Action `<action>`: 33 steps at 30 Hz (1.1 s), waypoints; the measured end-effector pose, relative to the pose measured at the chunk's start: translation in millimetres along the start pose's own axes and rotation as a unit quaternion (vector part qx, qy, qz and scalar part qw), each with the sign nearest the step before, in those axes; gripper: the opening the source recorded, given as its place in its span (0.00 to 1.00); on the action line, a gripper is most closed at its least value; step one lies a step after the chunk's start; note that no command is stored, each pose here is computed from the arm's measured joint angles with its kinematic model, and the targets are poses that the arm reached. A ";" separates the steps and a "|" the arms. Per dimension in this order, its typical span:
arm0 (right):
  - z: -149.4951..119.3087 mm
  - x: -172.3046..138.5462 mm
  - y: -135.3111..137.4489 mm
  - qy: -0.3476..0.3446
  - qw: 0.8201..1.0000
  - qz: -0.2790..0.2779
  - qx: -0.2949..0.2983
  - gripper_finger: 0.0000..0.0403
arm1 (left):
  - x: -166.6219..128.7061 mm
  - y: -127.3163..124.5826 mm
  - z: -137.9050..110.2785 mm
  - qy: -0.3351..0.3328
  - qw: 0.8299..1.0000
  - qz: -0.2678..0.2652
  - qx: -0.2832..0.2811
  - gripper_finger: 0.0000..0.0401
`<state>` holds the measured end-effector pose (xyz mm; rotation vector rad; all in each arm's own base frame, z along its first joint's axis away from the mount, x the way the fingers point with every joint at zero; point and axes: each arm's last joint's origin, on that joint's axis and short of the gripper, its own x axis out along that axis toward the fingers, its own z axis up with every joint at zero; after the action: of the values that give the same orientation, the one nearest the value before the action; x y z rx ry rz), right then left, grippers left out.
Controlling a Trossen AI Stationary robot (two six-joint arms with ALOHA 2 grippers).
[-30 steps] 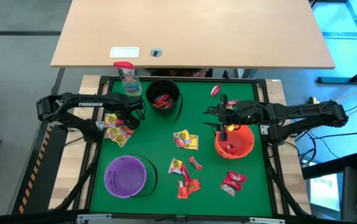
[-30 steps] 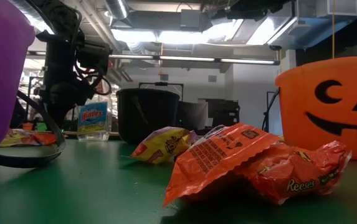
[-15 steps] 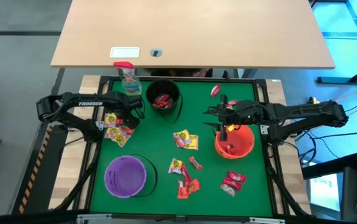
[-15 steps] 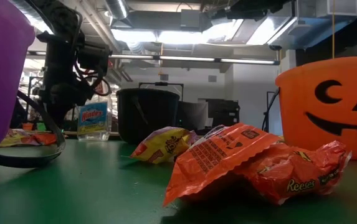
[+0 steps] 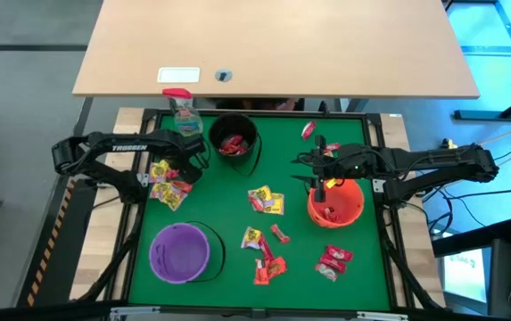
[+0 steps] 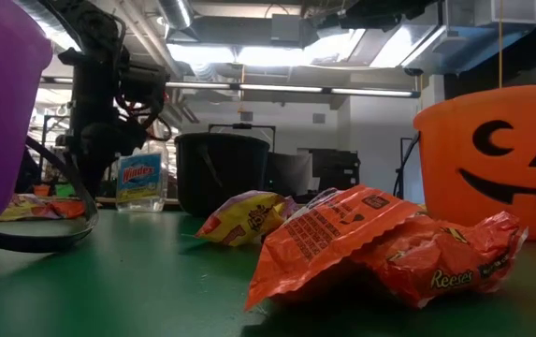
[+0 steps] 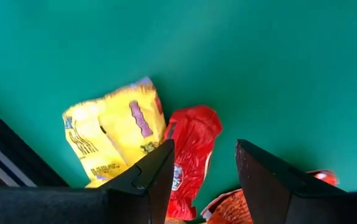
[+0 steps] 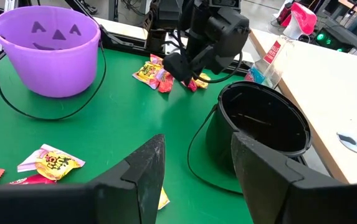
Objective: Sort candy
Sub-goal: Remove the orange candy from the black bucket
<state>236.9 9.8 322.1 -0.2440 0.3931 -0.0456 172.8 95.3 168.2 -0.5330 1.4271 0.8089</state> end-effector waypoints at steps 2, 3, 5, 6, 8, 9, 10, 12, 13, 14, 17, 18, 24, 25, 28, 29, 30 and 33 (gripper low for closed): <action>-0.1 0.0 -0.1 0.000 1.000 0.000 0.000 0.46 | -7.3 -0.6 4.9 -0.010 1.000 -0.004 -0.001 0.39; 0.0 0.0 0.0 0.000 1.000 0.000 0.000 0.46 | -11.7 -1.2 7.6 -0.015 1.000 -0.006 0.000 0.39; -0.1 0.0 0.0 0.000 1.000 0.000 0.000 0.46 | -23.0 -2.7 14.0 -0.027 1.000 -0.008 0.008 0.39; -0.1 0.0 0.0 0.000 1.000 0.000 0.000 0.46 | -29.4 -3.2 16.7 -0.033 0.999 -0.004 0.012 0.39; -0.1 0.0 -0.1 0.000 1.000 0.000 0.001 0.46 | -43.1 -4.2 21.6 -0.045 0.999 0.009 0.017 0.39; 0.0 0.0 0.0 0.000 1.000 0.000 0.003 0.46 | -50.5 -4.6 24.0 -0.052 0.998 0.016 0.019 0.39; 0.0 0.0 0.0 0.000 1.000 0.000 0.007 0.46 | -58.2 -5.0 26.3 -0.059 0.998 0.021 0.020 0.39; 0.0 0.0 0.0 0.000 1.000 0.000 0.010 0.46 | -74.3 -6.1 30.7 -0.075 0.996 0.030 0.024 0.39; -0.1 0.0 0.0 0.000 1.000 0.001 0.011 0.46 | -82.9 -7.6 33.0 -0.087 0.995 0.031 0.028 0.39; -0.1 0.0 0.1 0.000 1.000 0.001 0.011 0.46 | -91.7 -9.7 35.4 -0.100 0.994 0.030 0.037 0.39; -0.2 0.0 0.1 0.000 1.000 0.002 0.011 0.46 | -114.9 -20.9 40.4 -0.148 0.983 0.017 0.107 0.39; 0.0 0.0 0.1 0.000 1.000 0.002 0.011 0.46 | -121.4 -25.7 41.3 -0.165 0.977 0.013 0.137 0.39; -0.2 0.0 0.2 0.000 1.000 0.003 0.011 0.46 | -136.9 -46.9 41.3 -0.227 0.943 -0.005 0.245 0.39; -0.1 0.0 0.2 0.000 1.000 0.003 0.011 0.46 | -135.9 -47.9 41.8 -0.229 0.940 -0.012 0.251 0.39; -0.1 0.0 0.2 0.000 1.000 0.003 0.011 0.46 | -127.3 -50.4 42.6 -0.225 0.934 -0.033 0.275 0.39; -0.1 0.0 0.1 0.000 1.000 0.003 0.011 0.46 | -123.1 -51.5 42.6 -0.225 0.928 -0.034 0.293 0.39; 0.0 0.0 0.1 0.000 1.000 0.003 0.012 0.46 | -118.7 -52.3 42.5 -0.227 0.922 -0.030 0.313 0.39; -0.1 0.0 0.2 0.000 1.000 0.003 0.011 0.46 | -108.1 -53.0 43.4 -0.234 0.905 -0.020 0.356 0.39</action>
<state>236.9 9.9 322.0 -0.2200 0.3929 -0.0435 245.9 76.1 271.5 0.1903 1.1431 0.2985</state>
